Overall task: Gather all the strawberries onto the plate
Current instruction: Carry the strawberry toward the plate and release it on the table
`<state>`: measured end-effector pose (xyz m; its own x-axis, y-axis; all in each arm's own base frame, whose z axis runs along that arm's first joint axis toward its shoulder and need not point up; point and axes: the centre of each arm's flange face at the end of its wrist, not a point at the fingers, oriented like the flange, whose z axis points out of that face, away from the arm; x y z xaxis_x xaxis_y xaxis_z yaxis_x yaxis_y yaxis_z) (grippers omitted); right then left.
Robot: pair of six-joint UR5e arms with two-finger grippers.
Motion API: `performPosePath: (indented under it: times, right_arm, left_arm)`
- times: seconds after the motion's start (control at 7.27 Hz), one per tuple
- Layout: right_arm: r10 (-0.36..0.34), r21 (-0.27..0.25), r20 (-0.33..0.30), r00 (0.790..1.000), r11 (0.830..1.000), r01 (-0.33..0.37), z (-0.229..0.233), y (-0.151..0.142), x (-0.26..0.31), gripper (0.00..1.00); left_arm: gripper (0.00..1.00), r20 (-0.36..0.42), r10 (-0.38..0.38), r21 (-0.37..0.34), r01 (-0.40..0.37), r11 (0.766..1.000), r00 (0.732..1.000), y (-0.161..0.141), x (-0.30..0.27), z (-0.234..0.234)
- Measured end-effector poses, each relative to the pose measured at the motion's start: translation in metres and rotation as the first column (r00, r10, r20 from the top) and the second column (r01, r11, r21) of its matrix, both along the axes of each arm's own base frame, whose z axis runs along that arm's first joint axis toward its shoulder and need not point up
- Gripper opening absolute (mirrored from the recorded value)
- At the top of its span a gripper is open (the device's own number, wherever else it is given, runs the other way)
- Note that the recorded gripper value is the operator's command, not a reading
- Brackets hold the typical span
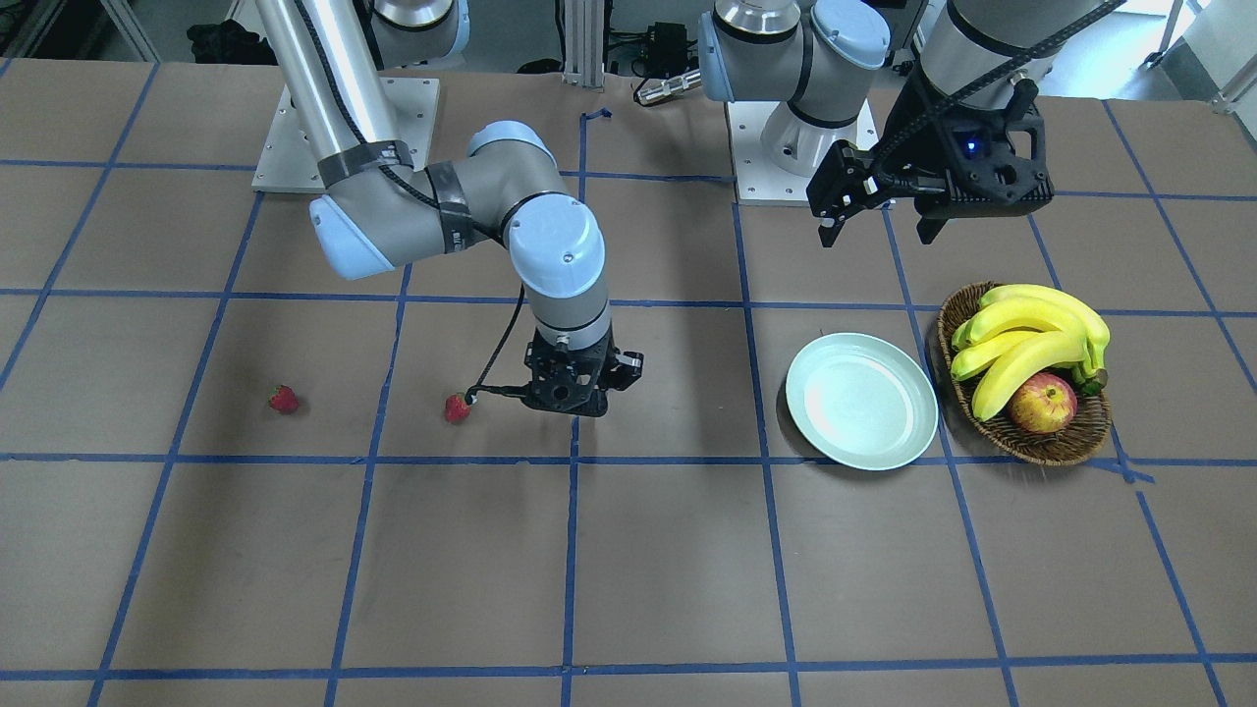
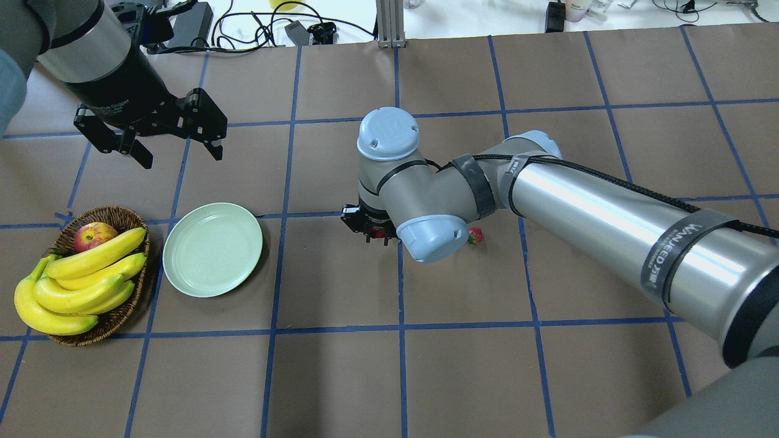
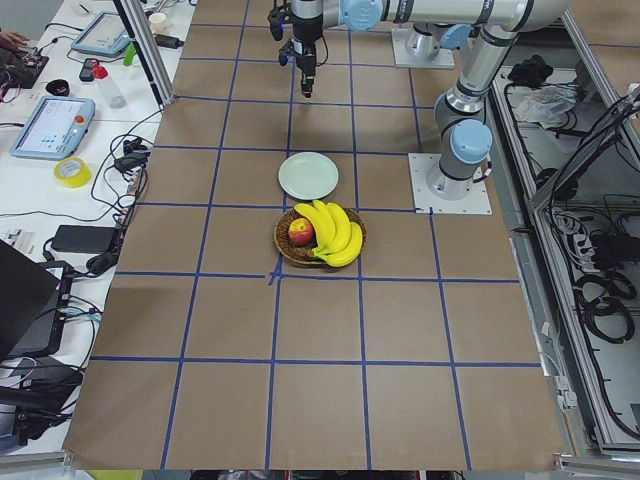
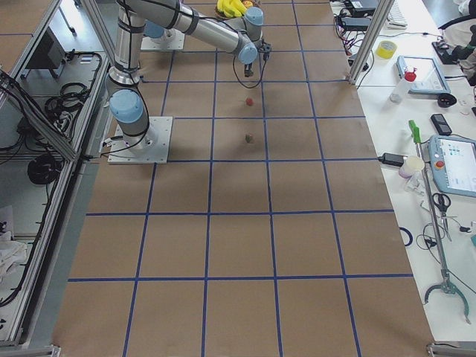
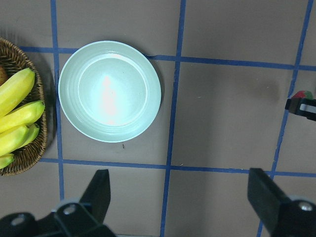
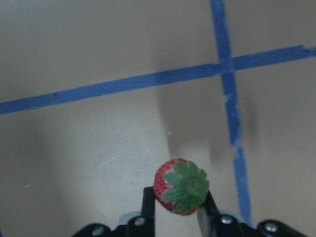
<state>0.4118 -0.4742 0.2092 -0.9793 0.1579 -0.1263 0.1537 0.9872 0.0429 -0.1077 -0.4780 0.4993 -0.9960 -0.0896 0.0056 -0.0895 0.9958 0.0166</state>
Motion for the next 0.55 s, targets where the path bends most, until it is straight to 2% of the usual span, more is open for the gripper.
performPosePath:
  times: [0.14,0.28,0.41,0.55]
  right_arm:
    - [0.015,-0.016,0.017,1.000,1.000,-0.015,-0.006,0.010,0.025,0.00]
    - [0.023,-0.027,0.028,0.999,0.999,-0.022,-0.008,0.018,0.044,0.27]
    - [0.027,-0.032,0.033,0.999,0.999,-0.026,-0.009,0.023,0.055,0.67]
    - [0.029,-0.030,0.031,0.999,0.999,-0.028,-0.012,0.026,0.059,1.00]
  left_arm:
    - [1.00,0.002,0.000,0.002,0.000,1.000,1.000,0.000,0.000,-0.002]
    - [1.00,0.009,0.000,0.003,0.000,1.000,1.000,0.001,0.001,-0.003]
    - [1.00,0.017,0.000,0.006,0.000,1.000,1.000,0.001,0.001,-0.003]
    - [1.00,0.020,0.000,0.006,0.000,1.000,1.000,0.002,0.001,-0.003]
